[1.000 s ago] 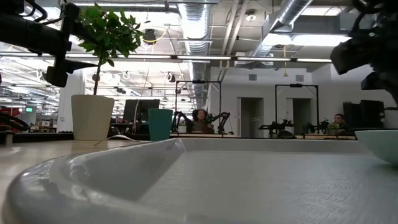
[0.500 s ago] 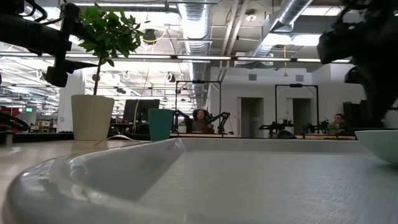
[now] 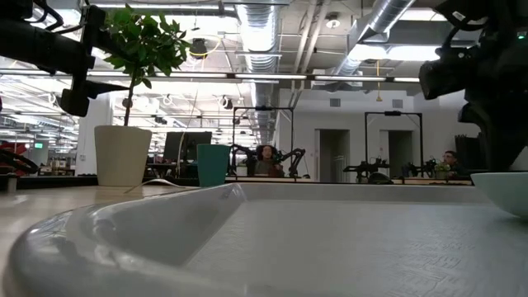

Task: Pick and place plate/cup/fork/spoon on tray
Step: Put the light blue plate on the blue serving tray

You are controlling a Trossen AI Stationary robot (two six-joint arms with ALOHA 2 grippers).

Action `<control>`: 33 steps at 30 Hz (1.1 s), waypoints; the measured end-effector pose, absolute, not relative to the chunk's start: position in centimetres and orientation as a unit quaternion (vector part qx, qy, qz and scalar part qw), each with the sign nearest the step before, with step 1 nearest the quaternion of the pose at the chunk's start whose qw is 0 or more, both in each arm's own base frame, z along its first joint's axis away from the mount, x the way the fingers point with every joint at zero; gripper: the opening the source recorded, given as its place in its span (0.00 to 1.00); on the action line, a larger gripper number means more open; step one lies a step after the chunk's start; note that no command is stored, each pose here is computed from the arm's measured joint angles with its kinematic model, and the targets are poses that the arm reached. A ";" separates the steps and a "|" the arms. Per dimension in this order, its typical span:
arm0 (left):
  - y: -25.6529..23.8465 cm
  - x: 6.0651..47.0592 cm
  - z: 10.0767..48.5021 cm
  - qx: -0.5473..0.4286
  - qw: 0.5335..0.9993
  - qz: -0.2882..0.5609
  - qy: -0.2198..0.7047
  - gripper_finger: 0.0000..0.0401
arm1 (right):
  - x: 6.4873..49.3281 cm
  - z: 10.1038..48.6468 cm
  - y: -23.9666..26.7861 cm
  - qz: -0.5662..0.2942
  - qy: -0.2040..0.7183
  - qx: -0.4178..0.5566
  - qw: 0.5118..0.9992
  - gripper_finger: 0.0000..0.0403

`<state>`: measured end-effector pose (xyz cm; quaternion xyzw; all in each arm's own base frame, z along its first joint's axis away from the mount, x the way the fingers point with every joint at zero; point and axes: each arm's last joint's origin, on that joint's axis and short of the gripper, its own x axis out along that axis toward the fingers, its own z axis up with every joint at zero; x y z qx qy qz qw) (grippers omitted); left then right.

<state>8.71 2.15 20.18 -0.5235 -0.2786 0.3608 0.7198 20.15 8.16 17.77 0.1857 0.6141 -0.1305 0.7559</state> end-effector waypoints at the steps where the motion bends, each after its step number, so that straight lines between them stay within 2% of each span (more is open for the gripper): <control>1: 2.1 8.7 20.2 -0.523 0.720 0.361 -0.278 0.58 | 20.2 17.8 8.2 -0.130 0.614 0.186 0.756 0.02; 12: 2.1 8.7 20.2 -0.523 0.720 0.361 -0.278 0.58 | 20.6 15.9 9.2 -0.126 0.645 0.171 0.734 0.03; 22: 2.1 8.7 20.2 -0.524 0.720 0.361 -0.279 0.58 | 20.2 15.9 9.3 -0.143 0.654 0.175 0.722 0.03; 33: 2.1 8.7 20.2 -0.524 0.719 0.360 -0.279 0.58 | 18.9 19.0 7.5 -0.159 0.614 0.213 0.743 0.04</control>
